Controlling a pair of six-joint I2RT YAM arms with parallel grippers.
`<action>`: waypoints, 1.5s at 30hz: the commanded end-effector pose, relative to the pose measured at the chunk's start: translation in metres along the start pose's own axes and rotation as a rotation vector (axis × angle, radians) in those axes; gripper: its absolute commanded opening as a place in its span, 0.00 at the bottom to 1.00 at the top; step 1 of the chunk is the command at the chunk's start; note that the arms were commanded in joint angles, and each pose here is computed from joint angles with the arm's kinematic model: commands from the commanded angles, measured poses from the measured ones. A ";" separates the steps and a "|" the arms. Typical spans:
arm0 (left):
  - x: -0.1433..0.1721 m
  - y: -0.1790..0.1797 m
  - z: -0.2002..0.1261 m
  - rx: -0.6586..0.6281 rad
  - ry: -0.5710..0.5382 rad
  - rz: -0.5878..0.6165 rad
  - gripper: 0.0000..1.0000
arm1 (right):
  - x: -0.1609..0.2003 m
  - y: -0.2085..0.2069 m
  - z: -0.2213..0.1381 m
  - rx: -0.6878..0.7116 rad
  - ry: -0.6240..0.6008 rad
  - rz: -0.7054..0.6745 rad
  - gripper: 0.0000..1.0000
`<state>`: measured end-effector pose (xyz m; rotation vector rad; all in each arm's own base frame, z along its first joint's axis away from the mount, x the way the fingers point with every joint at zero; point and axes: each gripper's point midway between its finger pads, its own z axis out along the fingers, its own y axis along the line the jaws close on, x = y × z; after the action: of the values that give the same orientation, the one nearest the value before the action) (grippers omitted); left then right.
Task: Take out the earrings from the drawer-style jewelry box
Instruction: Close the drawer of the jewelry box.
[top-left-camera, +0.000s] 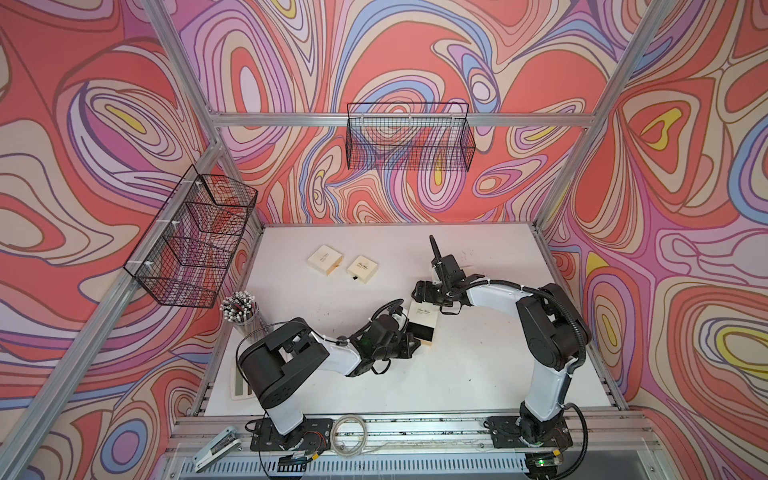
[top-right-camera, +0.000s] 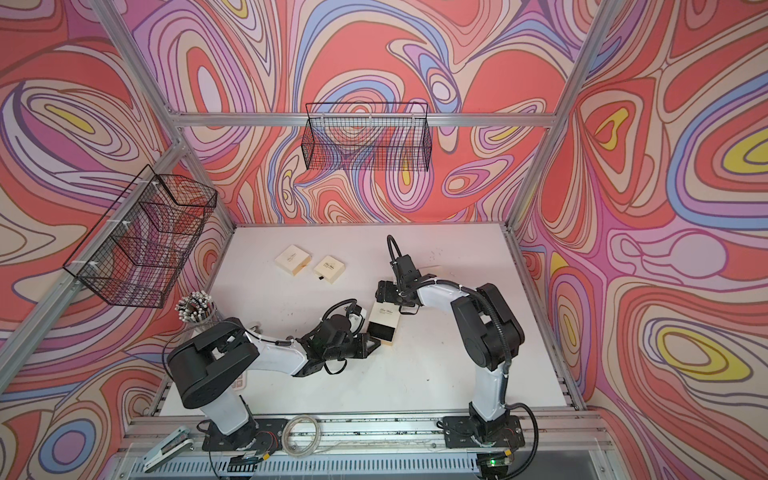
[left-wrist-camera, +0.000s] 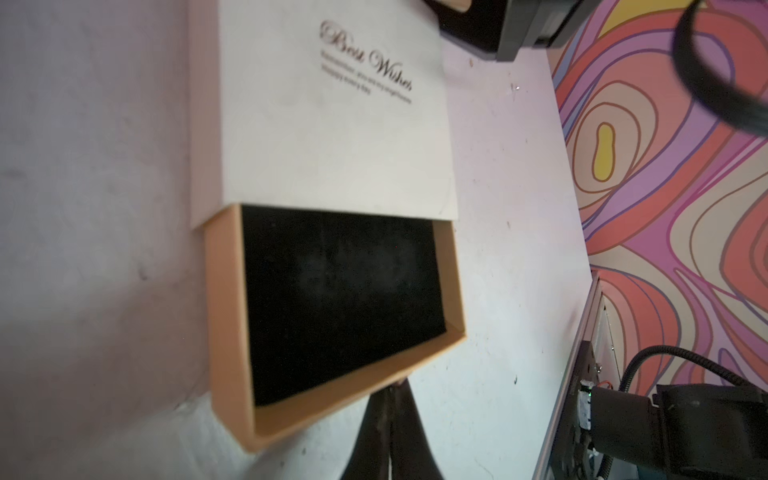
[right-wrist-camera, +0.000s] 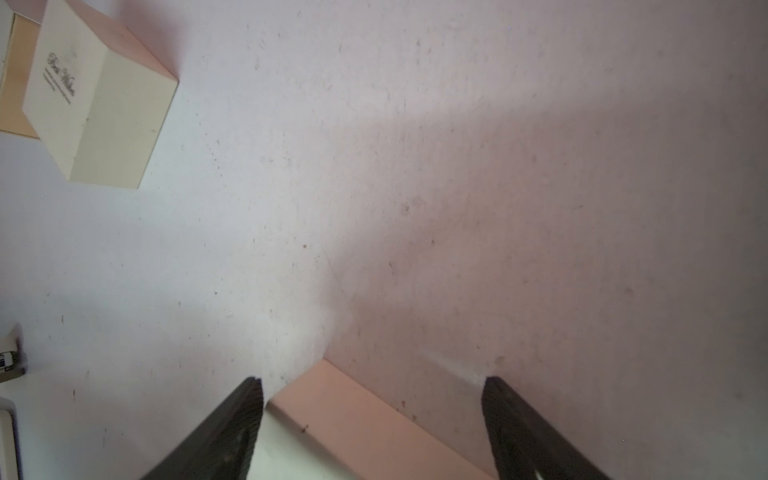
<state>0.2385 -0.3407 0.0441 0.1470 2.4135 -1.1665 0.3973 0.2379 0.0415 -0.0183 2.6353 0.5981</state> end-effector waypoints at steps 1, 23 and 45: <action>-0.013 -0.006 0.007 -0.003 -0.040 0.013 0.00 | 0.007 0.004 -0.003 -0.023 0.015 -0.006 0.86; -0.029 -0.001 0.033 -0.019 -0.100 0.086 0.00 | 0.015 0.012 -0.010 -0.066 0.015 0.025 0.86; -0.027 -0.013 -0.058 -0.088 -0.182 0.134 0.16 | -0.034 0.013 -0.083 0.014 -0.242 0.106 0.94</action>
<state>0.2363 -0.3263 0.1050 0.2161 2.1704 -1.1292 0.3946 0.2219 0.1048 0.1301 2.4871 0.5944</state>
